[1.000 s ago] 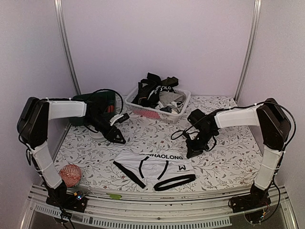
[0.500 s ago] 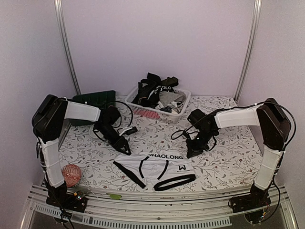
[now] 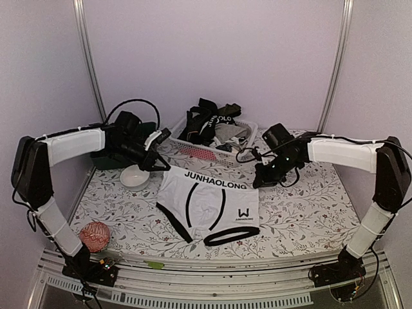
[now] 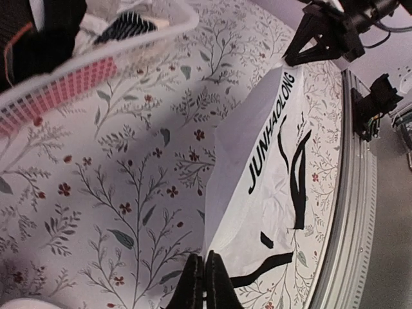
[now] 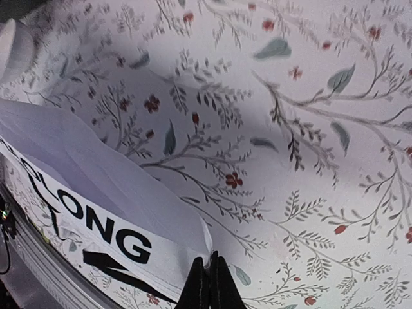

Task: Roll the underwear
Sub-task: Flatten out the underwear at the center of the board.

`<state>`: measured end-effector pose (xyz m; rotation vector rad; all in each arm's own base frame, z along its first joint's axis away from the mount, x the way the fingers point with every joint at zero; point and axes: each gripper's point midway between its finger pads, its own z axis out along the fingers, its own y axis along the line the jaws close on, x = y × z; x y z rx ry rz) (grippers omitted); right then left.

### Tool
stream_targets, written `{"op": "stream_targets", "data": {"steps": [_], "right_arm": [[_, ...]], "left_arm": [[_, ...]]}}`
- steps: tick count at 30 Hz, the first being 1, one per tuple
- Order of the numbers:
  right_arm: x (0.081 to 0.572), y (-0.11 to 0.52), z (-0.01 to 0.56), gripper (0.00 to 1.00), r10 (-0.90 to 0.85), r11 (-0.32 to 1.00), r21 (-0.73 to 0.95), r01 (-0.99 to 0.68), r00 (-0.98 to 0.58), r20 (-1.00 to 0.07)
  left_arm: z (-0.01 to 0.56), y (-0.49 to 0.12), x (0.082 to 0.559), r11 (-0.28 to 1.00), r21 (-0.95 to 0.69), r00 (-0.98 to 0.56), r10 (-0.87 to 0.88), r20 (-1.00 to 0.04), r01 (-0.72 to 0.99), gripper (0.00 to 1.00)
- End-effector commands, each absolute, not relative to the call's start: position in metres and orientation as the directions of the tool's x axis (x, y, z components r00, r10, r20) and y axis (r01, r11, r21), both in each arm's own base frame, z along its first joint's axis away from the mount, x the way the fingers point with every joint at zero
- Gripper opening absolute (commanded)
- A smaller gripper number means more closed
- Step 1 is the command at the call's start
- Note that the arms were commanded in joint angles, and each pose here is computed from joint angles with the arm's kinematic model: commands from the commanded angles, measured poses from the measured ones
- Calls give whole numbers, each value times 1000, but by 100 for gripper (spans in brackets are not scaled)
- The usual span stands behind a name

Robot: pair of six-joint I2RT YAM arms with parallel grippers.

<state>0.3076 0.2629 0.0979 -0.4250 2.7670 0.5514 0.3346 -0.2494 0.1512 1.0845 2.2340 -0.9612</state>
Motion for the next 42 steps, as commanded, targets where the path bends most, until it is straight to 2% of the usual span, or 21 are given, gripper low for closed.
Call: {"op": "stream_targets", "data": {"steps": [1, 6, 10, 17, 21, 24, 30, 31, 32, 33, 35, 38, 42], "right_arm": [[357, 260, 197, 0, -96, 884, 312, -349, -788, -608], [365, 252, 264, 0, -52, 874, 278, -398, -645, -762], [350, 250, 292, 0, -20, 836, 303, -457, -578, -816], [272, 280, 299, 0, -57, 691, 382, -614, -573, -818], [249, 291, 299, 0, -47, 666, 463, -585, -653, -756], [264, 275, 266, 0, -31, 766, 434, -475, -701, -712], [311, 229, 165, 0, 8, 943, 279, -179, -830, -558], [315, 223, 150, 23, 23, 954, 266, -138, -852, -523], [318, 215, 137, 41, 35, 964, 246, -98, -873, -487], [320, 208, 129, 52, 61, 971, 231, -51, -889, -453], [327, 195, 128, 67, 102, 980, 199, 14, -892, -441], [334, 202, 144, 68, 105, 969, 245, -18, -872, -479], [333, 252, 142, 56, -38, 893, 382, -238, -886, -462]], "left_arm": [[228, -255, 355, 382, -137, -306, 426, -852, 914, 0], [273, -249, 358, 387, 26, -148, 411, -900, 922, 0], [289, -246, 338, 348, 82, -70, 403, -913, 934, 0], [306, -236, 267, 246, 75, -17, 351, -936, 966, 0], [310, -232, 242, 240, -14, -87, 297, -951, 971, 0], [281, -234, 264, 322, -126, -227, 301, -926, 938, 0], [207, -234, 376, 569, -168, -424, 354, -834, 805, 1], [185, -232, 393, 604, -172, -472, 381, -795, 778, 17], [172, -229, 407, 631, -176, -512, 403, -758, 756, 38], [162, -224, 418, 660, -171, -548, 419, -724, 731, 51], [157, -209, 431, 702, -163, -586, 418, -694, 693, 61], [156, -200, 415, 672, -131, -551, 461, -696, 729, 70], [138, -198, 374, 584, -115, -502, 562, -658, 804, 70]]}}
